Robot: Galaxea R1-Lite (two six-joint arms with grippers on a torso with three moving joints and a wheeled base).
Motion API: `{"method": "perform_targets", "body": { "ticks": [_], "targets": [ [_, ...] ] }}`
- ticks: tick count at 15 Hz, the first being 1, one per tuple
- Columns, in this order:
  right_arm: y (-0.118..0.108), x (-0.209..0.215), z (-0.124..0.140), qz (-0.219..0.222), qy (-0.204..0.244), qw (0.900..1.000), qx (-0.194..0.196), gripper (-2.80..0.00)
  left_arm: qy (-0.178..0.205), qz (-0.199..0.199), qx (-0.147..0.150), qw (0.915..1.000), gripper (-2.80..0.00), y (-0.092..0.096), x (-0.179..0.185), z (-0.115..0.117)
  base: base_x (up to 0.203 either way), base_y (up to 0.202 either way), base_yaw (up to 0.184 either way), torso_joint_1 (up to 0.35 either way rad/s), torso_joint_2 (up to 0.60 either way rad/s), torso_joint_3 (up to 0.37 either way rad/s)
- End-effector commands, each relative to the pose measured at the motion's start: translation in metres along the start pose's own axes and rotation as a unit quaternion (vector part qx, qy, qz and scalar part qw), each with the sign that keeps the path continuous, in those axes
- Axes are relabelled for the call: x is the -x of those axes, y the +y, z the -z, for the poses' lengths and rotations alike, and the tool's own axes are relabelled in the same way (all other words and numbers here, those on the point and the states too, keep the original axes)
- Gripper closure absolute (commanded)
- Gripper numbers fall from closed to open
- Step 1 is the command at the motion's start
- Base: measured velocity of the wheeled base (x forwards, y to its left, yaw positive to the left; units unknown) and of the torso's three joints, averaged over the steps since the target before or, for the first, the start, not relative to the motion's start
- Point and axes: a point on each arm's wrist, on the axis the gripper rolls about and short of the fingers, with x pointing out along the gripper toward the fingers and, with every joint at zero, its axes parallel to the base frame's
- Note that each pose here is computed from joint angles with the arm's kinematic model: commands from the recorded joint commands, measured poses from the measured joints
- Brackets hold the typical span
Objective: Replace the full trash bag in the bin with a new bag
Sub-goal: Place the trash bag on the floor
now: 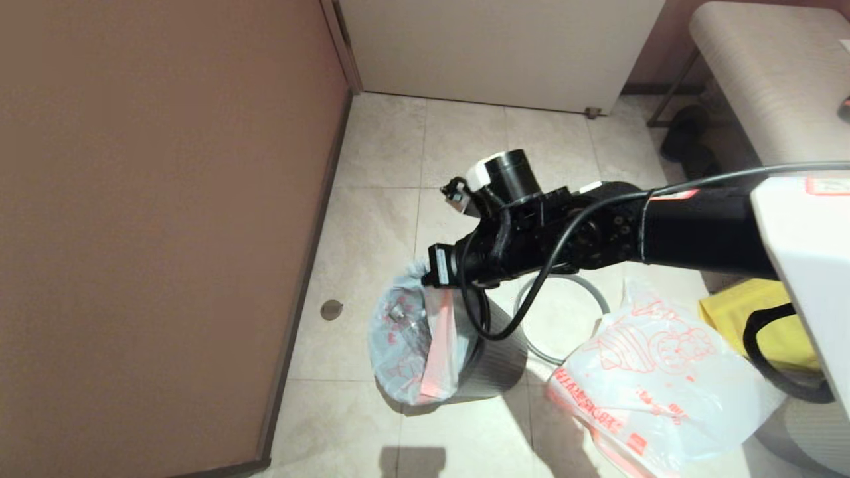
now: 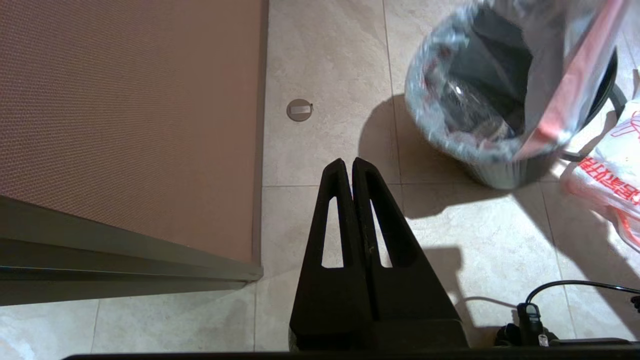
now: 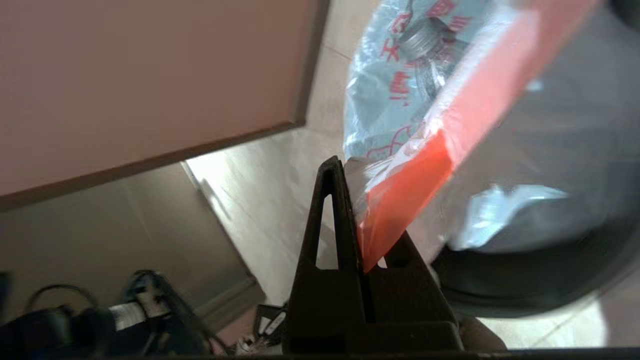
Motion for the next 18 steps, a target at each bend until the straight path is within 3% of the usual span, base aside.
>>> {"method": "perform_targets", "body": {
  "ticks": [1, 5, 7, 8, 9, 13, 15, 18],
  "targets": [
    [0.002, 0.03, -0.017, -0.016, -0.031, 0.999, 0.002, 0.0, 0.001, 0.001, 0.0, 1.0, 0.0, 0.0, 0.0, 0.0, 0.0, 0.0, 0.0, 0.0, 0.0, 0.0],
    [-0.004, 0.046, -0.029, -0.037, -0.056, 0.998, 0.004, 0.0, 0.001, 0.0, 0.0, 1.0, 0.0, 0.0, 0.0, 0.0, 0.0, 0.0, 0.0, 0.0, 0.0, 0.0],
    [-0.028, 0.004, -0.008, -0.005, -0.003, 1.0, -0.011, 0.0, 0.001, 0.0, -0.001, 1.0, 0.0, 0.0, 0.0, 0.0, 0.0, 0.0, 0.0, 0.0, 0.0, 0.0],
    [-0.036, -0.011, -0.003, 0.012, 0.0, 1.0, -0.012, 0.0, 0.001, 0.001, 0.0, 1.0, 0.0, 0.0, 0.0, 0.0, 0.0, 0.0, 0.0, 0.0, 0.0, 0.0],
    [-0.032, -0.012, -0.007, 0.004, -0.025, 1.0, -0.007, 0.0, 0.001, 0.001, -0.001, 1.0, 0.0, 0.0, 0.0, 0.0, 0.0, 0.0, 0.0, 0.0, 0.0, 0.0],
    [0.009, 0.047, -0.035, -0.033, -0.107, 0.993, 0.038, 0.0, 0.0, 0.0, 0.0, 1.0, 0.0, 0.0, 0.0, 0.0, 0.0, 0.0, 0.0, 0.0, 0.0, 0.0],
    [0.032, 0.084, -0.048, -0.057, -0.157, 0.984, 0.06, 0.0, 0.001, 0.001, 0.0, 1.0, 0.0, 0.0, 0.0, 0.0, 0.0, 0.0, 0.0, 0.0, 0.0, 0.0],
    [0.083, 0.151, -0.051, -0.112, -0.216, 0.965, 0.095, 0.0, 0.001, 0.0, 0.0, 1.0, 0.0, 0.0, 0.0, 0.0, 0.0, 0.0, 0.0, 0.0, 0.0, 0.0]
  ]
}}
